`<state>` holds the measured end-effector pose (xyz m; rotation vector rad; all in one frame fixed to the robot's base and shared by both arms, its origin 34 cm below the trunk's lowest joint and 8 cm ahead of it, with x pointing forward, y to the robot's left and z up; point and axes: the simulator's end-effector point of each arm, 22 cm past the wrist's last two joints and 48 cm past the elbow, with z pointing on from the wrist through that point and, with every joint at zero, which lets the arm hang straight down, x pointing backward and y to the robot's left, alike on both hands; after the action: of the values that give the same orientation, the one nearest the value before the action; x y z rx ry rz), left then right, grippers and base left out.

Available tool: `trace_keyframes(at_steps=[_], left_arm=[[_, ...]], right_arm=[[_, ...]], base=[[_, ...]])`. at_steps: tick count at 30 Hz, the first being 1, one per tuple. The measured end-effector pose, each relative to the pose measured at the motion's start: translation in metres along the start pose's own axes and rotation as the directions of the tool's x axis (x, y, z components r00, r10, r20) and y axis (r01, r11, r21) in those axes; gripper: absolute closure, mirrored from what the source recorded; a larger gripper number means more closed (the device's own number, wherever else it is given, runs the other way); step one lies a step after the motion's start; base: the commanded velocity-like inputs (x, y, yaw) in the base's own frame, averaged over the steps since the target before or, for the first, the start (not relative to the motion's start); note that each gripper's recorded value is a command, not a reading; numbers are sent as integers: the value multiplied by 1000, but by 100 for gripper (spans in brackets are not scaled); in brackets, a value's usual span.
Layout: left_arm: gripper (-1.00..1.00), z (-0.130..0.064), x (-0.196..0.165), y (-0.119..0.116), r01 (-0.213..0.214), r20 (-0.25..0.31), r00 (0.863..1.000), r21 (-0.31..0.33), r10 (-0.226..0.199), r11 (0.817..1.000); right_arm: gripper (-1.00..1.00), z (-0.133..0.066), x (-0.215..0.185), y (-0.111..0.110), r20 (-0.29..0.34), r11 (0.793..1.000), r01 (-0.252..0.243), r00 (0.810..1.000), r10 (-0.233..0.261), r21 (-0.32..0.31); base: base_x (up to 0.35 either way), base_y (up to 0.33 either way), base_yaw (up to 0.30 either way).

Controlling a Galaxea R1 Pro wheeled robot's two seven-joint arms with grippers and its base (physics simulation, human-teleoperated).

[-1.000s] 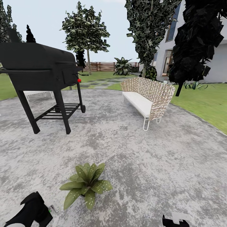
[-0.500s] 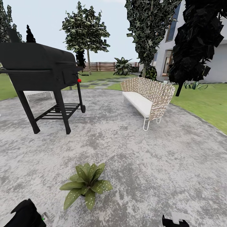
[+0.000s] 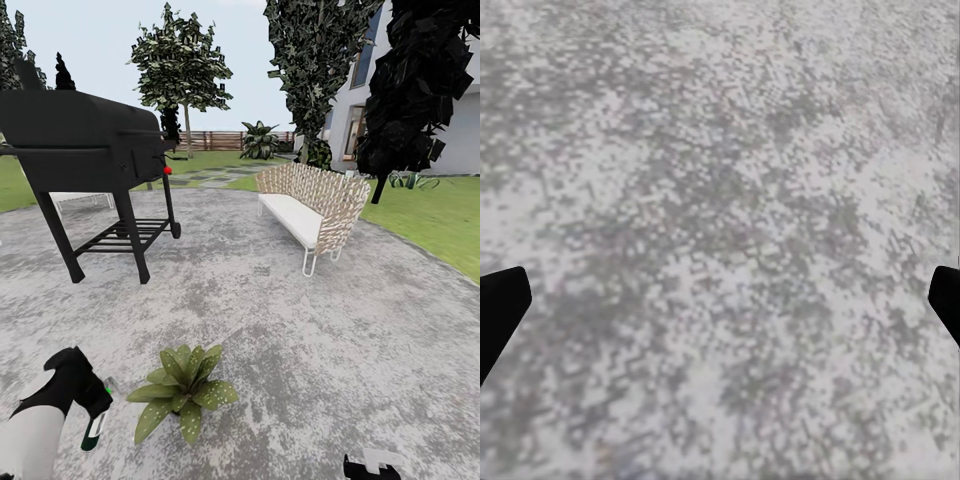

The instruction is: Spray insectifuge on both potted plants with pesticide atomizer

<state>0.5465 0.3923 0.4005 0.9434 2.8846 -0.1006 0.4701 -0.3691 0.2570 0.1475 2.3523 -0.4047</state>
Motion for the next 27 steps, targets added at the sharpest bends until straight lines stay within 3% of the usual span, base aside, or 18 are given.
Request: trace_keyframes(at_steps=[3,4,7,9,16,20,27], left_arm=[[100,-11,-7,4,-11,16,1000,-7,11,1000],[100,-13,-9,1,-33,5,999,0,33,999],[100,-14,-8,-23,-102,-47,993,82,106,991],[100,-15,-7,-35,-115,-59,991,129,123,985],[100,-18,-9,-44,-122,-62,989,167,134,978],[100,-16,-7,-46,-121,-66,989,174,135,977],[100,-13,-6,-52,-123,-68,988,187,138,975]], right_arm=[[-100,0,0,-3,0,1000,1,1000,-1,4],[-100,1,0,-3,0,1000,2,1000,-2,5],[-100,1,0,-3,0,1000,2,1000,-2,5],[-100,0,0,-2,0,1000,1,1000,-1,4],[-100,0,0,1,0,1000,-1,1000,1,-1],[-100,0,0,2,-1,1000,-1,1000,1,-2],[-100,0,0,0,0,1000,-1,1000,1,1]], base=[[0,0,0],[0,0,0],[0,0,0],[0,0,0],[0,15,-125],[0,241,-222],[102,282,-29]])
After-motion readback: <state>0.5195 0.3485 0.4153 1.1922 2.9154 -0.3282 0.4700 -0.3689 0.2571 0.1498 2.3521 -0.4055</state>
